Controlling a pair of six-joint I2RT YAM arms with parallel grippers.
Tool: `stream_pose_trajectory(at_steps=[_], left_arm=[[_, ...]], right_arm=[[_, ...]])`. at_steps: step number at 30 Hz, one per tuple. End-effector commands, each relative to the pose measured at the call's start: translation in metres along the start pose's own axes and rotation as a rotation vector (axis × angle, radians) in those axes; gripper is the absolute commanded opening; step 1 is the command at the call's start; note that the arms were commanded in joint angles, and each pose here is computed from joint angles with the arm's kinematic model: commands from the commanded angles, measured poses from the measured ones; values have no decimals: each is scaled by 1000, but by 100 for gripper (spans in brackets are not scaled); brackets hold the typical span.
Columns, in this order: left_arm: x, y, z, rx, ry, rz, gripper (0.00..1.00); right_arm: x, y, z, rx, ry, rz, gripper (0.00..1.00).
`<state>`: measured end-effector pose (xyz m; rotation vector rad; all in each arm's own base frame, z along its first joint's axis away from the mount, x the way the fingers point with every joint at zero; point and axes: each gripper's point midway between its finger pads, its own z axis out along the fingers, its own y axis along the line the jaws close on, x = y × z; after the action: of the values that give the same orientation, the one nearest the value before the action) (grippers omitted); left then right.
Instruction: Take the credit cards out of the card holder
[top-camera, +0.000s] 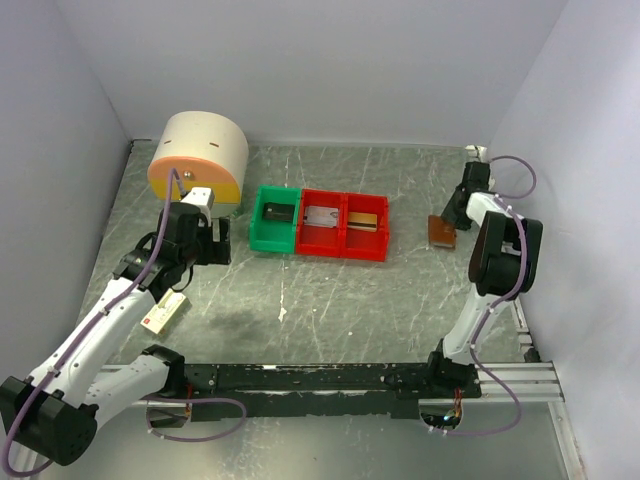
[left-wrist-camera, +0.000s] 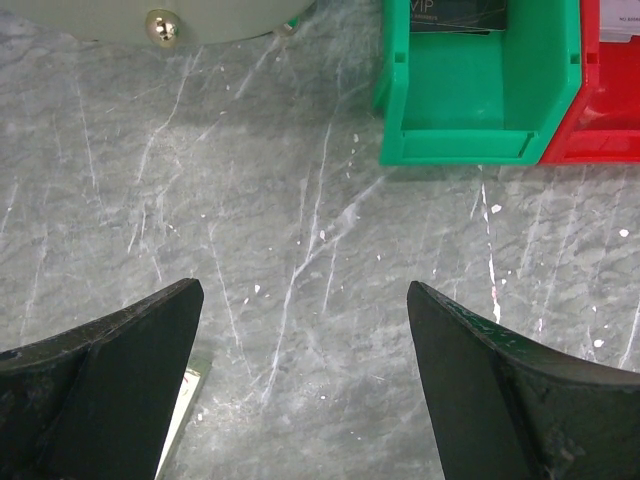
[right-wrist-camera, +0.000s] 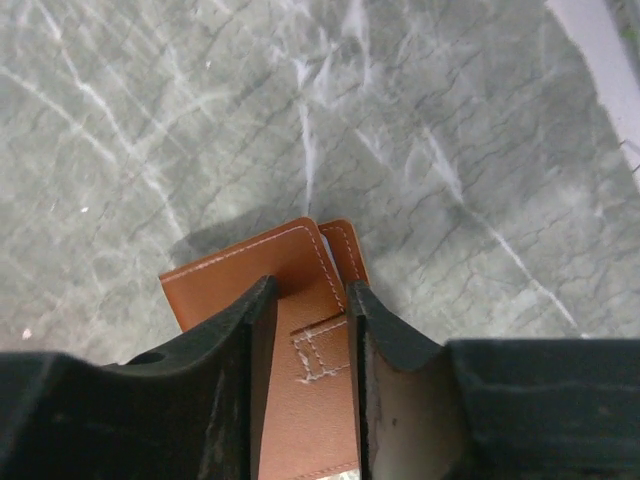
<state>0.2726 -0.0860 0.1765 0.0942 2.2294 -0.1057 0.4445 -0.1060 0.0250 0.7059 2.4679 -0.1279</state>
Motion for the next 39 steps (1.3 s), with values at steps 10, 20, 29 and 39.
stream_pose_trajectory(at_steps=[10, 20, 29, 39], left_arm=[[-8, -3, 3, 9, -27, 16, 95], [-11, -3, -1, 15, -47, 11, 95], [-10, -5, 0, 28, -42, 15, 96], [-9, -4, 1, 19, -37, 14, 96]], right_arm=[[54, 9, -60, -173, 71, -3, 28], [67, 0, -57, -130, 116, -5, 63], [109, 10, -44, -230, 161, 36, 43], [71, 12, -113, -289, -55, 75, 18]])
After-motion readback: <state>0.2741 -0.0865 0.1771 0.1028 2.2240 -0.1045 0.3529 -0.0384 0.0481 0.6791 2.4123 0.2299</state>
